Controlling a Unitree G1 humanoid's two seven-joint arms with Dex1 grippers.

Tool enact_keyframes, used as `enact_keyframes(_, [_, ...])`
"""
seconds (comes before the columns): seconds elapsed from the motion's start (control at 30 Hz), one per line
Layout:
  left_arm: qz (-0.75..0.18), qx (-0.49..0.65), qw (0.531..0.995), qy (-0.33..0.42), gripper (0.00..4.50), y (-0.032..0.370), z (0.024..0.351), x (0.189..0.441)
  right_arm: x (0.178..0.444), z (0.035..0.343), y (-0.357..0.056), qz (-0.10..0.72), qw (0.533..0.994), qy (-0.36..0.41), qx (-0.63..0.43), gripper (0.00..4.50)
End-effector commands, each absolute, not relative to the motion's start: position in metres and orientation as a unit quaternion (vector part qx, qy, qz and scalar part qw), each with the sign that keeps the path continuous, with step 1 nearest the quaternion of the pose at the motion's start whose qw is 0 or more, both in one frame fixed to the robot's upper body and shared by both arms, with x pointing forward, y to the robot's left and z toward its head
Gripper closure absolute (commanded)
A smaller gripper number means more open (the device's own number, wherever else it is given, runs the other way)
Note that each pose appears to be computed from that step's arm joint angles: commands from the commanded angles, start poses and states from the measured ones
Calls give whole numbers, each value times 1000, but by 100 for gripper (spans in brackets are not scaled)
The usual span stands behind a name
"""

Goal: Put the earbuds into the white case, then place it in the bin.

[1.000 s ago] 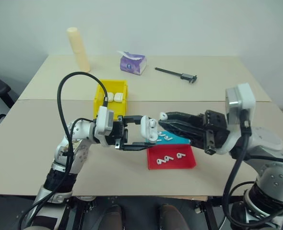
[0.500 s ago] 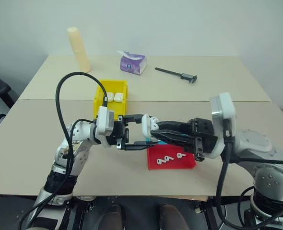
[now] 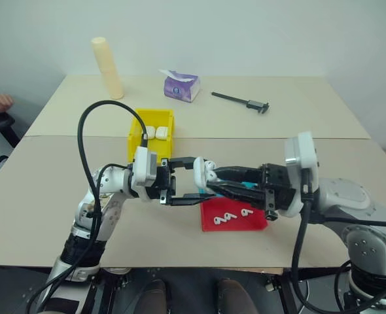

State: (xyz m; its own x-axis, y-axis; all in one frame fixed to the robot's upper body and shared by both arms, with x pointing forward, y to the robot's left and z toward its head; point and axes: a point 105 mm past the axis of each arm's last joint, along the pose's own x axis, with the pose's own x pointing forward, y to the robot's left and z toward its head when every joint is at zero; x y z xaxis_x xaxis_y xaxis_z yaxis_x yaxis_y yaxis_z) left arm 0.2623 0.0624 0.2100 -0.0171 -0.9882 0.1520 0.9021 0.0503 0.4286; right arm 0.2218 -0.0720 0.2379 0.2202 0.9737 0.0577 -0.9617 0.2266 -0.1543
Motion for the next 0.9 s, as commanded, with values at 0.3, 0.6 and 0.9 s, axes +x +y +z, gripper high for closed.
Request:
enact_keyframes(0.3, [-679,108,688,-232,170,62,216,262,213,243,-85,629,771,-75,-63,122])
enact_keyframes(0.6, [-679,148,688,-210,170,39,203,279,223,287,-92,621,771,-90,-109,252])
enact_keyframes(0.9, [-668,178,696,-194,170,27,195,292,236,283,-67,601,749,-64,-271,448])
